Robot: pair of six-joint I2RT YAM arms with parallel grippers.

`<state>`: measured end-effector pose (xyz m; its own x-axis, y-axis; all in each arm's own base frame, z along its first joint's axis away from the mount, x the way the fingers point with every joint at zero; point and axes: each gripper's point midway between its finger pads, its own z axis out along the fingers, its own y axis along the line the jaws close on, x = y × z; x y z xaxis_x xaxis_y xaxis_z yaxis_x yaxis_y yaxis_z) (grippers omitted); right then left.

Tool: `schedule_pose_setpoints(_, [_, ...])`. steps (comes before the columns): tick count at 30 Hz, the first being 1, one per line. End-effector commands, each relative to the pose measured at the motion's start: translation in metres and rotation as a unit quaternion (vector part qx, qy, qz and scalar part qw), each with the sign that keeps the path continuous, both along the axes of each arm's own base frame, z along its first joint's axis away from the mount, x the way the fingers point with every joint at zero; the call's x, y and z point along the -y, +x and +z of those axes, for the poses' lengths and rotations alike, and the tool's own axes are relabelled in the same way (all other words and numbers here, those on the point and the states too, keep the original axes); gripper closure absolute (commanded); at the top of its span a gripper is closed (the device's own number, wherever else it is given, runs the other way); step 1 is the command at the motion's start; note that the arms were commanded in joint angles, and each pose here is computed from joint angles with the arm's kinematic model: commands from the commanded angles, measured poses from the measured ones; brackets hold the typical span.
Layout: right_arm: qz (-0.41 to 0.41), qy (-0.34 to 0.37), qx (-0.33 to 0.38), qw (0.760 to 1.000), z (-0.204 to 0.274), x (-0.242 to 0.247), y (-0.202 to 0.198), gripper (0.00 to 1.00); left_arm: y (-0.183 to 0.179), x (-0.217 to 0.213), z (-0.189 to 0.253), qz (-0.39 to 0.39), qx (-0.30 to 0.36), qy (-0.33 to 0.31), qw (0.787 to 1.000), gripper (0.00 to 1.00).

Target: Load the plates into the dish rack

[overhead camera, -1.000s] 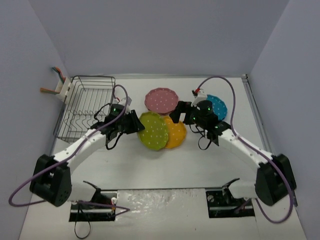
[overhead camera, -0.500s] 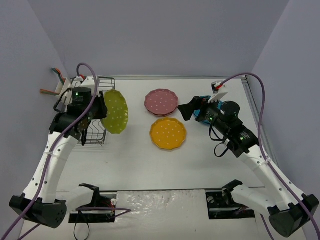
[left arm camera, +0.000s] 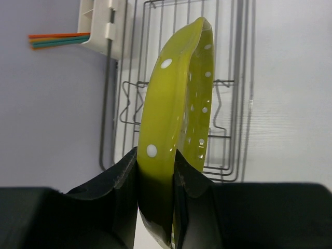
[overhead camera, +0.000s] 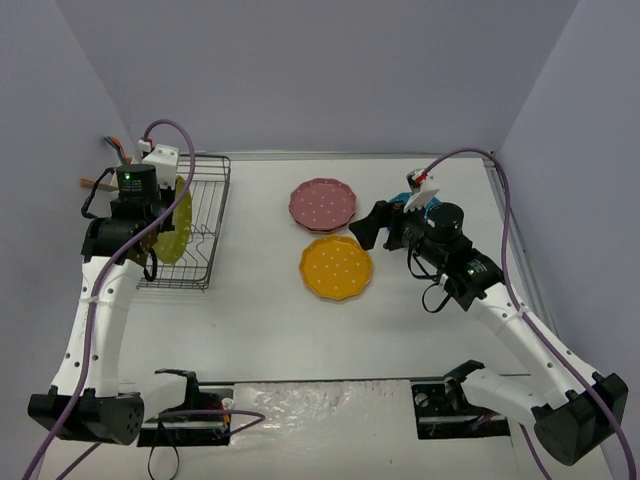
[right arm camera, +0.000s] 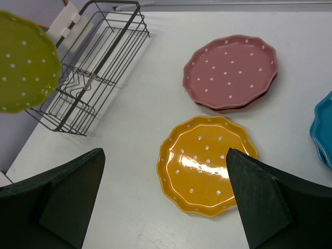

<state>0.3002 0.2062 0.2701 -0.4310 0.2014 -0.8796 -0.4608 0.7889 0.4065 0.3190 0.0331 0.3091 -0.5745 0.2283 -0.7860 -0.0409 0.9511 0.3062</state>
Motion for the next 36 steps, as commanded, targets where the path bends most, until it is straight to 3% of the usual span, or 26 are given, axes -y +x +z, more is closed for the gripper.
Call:
schedule_pose_setpoints(1, [0.030,0.020,0.025,0.999,0.011,-0.013,0.003,0.00,0.032,-0.030,0.084,0.010,0.123,0.053,0.991,1.00])
schedule_pose_setpoints(10, [0.057,0.030,0.007,0.998,0.001,-0.023,0.000,0.00,0.053,-0.072,0.083,0.006,0.139,0.062,0.988,1.00])
schedule_pose_setpoints(24, [0.089,0.019,0.011,0.996,-0.018,-0.030,-0.015,0.00,0.064,-0.125,0.055,0.041,0.105,0.100,0.989,1.00])
schedule_pose_setpoints(36, [0.094,0.008,0.005,0.996,-0.029,-0.034,-0.017,0.00,0.082,-0.136,0.021,0.027,0.083,0.097,0.991,1.00])
